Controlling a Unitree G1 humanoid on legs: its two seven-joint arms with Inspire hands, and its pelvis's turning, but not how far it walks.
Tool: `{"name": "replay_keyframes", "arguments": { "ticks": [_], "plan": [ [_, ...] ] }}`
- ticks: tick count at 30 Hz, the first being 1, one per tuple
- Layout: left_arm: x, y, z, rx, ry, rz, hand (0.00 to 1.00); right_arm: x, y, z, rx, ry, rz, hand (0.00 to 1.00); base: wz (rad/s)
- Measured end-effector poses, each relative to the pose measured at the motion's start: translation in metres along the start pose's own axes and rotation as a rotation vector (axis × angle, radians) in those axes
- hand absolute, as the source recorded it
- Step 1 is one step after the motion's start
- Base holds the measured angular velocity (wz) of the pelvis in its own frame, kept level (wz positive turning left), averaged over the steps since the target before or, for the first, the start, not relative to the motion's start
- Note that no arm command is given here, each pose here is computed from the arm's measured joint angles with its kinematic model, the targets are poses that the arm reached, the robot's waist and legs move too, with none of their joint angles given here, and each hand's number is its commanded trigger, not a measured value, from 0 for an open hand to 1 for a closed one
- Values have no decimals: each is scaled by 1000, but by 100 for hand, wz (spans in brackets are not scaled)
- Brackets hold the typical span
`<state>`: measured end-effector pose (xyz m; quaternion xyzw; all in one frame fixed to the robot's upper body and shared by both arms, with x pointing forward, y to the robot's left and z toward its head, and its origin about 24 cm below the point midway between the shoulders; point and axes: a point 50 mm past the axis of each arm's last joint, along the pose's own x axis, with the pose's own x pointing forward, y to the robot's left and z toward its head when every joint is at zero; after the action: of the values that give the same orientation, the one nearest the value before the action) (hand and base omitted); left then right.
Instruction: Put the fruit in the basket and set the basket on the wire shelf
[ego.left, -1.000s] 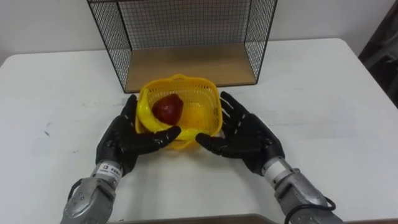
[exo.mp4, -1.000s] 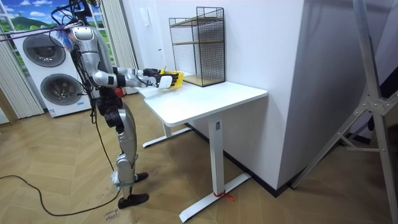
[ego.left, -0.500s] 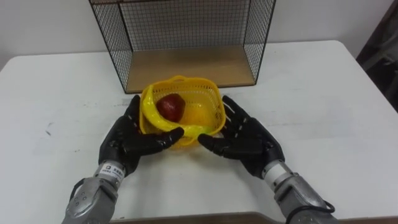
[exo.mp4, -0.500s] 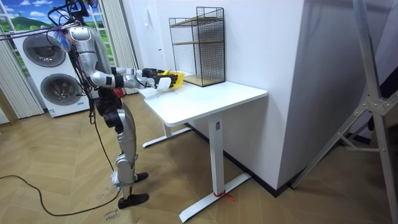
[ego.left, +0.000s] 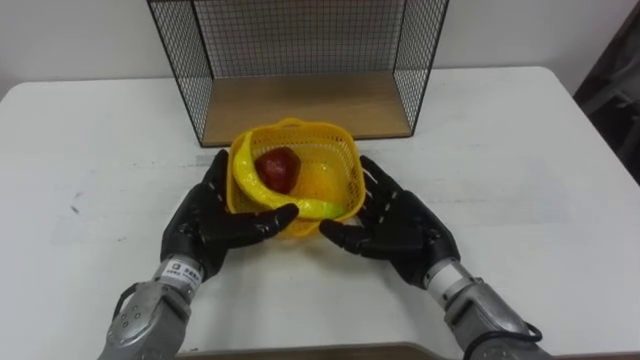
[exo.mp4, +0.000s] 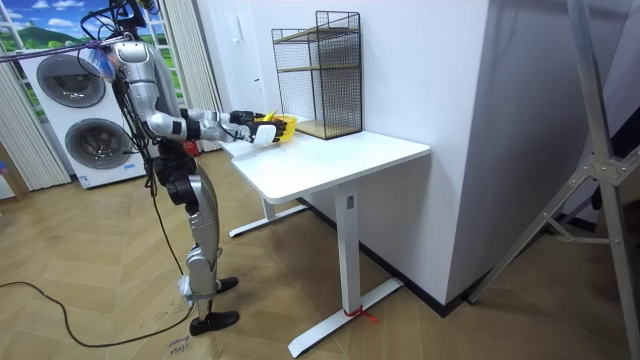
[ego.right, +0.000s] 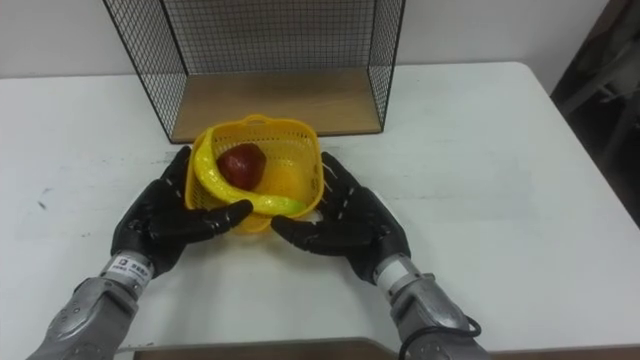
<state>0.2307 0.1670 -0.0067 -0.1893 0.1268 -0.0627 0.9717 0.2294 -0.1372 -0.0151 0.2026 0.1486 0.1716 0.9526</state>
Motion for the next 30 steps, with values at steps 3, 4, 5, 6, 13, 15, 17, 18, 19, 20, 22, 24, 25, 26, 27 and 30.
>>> {"name": "replay_keyframes", "arguments": {
  "ticks": [3, 4, 5, 6, 13, 15, 17, 18, 19, 20, 22, 24, 25, 26, 27, 30],
  "plan": [
    [0, -1, -1, 3, 4, -7, 0, 1, 0, 1, -2, -2, -5, 0, 0],
    [0, -2, -1, 3, 5, -9, 0, 1, 0, 1, -3, -3, -6, 0, 0],
    [0, -3, -2, 4, 7, -14, 0, 2, 0, 2, -5, -5, -9, 0, 0],
    [0, -4, -2, 4, 8, -16, 0, 2, 0, 3, -6, -6, -12, 0, 0],
    [1, -7, -3, 15, 8, -30, 0, 3, 0, 4, -10, -16, -31, 0, 0],
    [1, -7, -3, 16, 9, -30, 0, 3, 1, 3, -17, -19, -35, 0, 0],
    [1, -7, -3, 17, 9, -31, 0, 3, 1, 3, -35, -17, -43, 0, 0],
    [1, -7, -3, 17, 8, -31, 0, 4, 2, 4, -55, -16, -46, 0, 0],
    [1, -7, -3, 16, 8, -32, 0, 5, 2, 4, -62, -16, -50, 0, 0],
    [1, -8, -3, 16, 9, -34, 0, 6, 2, 5, -82, -16, -59, 0, 0],
    [1, -9, -4, 18, 11, -40, 0, 7, 2, 7, -106, -18, -70, 0, 0],
    [1, -11, -5, 19, 15, -46, 0, 9, 2, 9, -123, -23, -82, 0, 0],
    [1, -12, -5, 18, 15, -48, 0, 9, 2, 10, -124, -24, -85, 0, 0],
    [2, -12, -5, 21, 17, -51, 0, 10, 2, 10, -137, -25, -92, 0, 0],
    [2, -12, -5, 25, 18, -51, 0, 11, 2, 12, -149, -28, -92, 0, 0],
    [3, -13, -3, 43, 11, -51, 0, 16, 4, 19, -196, -45, -90, 0, 0]
  ]
}}
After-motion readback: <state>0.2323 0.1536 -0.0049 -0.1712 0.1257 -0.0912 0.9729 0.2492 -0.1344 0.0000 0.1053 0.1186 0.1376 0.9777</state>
